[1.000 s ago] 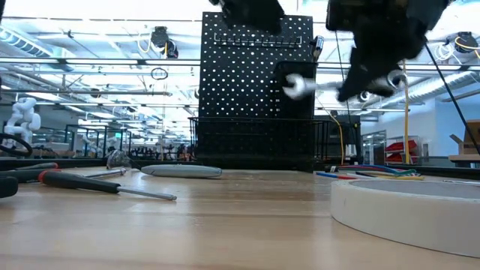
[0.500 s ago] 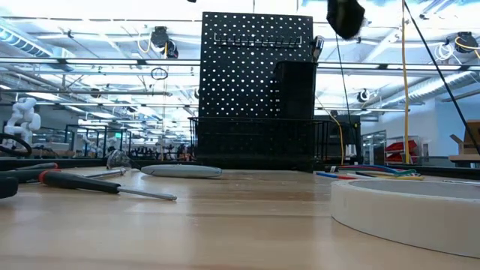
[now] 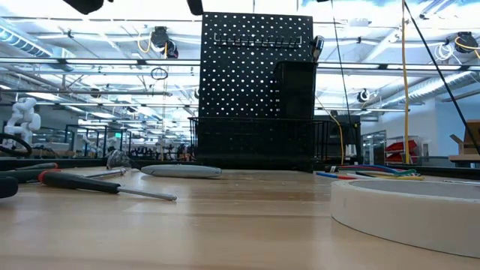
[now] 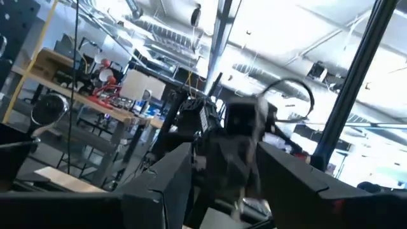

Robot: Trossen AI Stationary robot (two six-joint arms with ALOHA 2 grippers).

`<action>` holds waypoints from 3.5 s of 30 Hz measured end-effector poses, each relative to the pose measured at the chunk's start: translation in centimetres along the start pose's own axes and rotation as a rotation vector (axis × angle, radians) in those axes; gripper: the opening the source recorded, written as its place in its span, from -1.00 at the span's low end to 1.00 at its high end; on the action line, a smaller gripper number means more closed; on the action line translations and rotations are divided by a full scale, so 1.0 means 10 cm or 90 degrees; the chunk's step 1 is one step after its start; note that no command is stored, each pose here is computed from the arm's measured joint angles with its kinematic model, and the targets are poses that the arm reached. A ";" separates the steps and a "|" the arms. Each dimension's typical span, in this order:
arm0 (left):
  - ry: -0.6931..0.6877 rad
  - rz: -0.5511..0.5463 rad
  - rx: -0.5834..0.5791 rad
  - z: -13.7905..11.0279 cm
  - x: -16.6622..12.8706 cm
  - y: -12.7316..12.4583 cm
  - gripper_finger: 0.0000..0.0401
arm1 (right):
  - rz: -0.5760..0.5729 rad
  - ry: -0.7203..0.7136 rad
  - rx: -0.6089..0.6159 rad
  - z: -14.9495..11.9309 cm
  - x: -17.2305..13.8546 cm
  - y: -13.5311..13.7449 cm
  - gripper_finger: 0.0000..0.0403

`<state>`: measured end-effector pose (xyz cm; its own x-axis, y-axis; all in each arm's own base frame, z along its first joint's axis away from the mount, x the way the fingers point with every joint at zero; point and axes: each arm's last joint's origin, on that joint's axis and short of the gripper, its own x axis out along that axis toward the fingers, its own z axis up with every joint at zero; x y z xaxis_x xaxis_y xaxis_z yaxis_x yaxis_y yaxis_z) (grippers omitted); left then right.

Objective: Hang tools onto peg board
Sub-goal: Put the wrench into the black bin on the pegboard

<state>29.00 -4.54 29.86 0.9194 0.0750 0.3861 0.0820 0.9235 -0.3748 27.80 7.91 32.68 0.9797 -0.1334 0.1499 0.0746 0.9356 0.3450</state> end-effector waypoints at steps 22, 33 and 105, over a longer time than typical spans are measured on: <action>-0.003 -0.042 0.072 0.03 0.29 0.11 -0.11 | -0.010 0.029 0.011 -0.03 0.09 -0.17 -0.97; 0.004 -0.026 0.078 0.04 0.30 0.20 -0.11 | -0.024 0.033 0.005 -0.03 0.11 -0.22 -0.97; 0.259 -0.026 0.132 -0.02 0.44 0.46 -0.96 | -0.099 0.301 -0.038 0.12 0.26 -0.51 -0.35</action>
<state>33.48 -0.05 29.64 0.9968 -0.0781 0.0193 0.0803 0.9814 -0.1743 29.73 2.40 32.36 0.9324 -0.1225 -0.3400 0.2230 0.9353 0.2747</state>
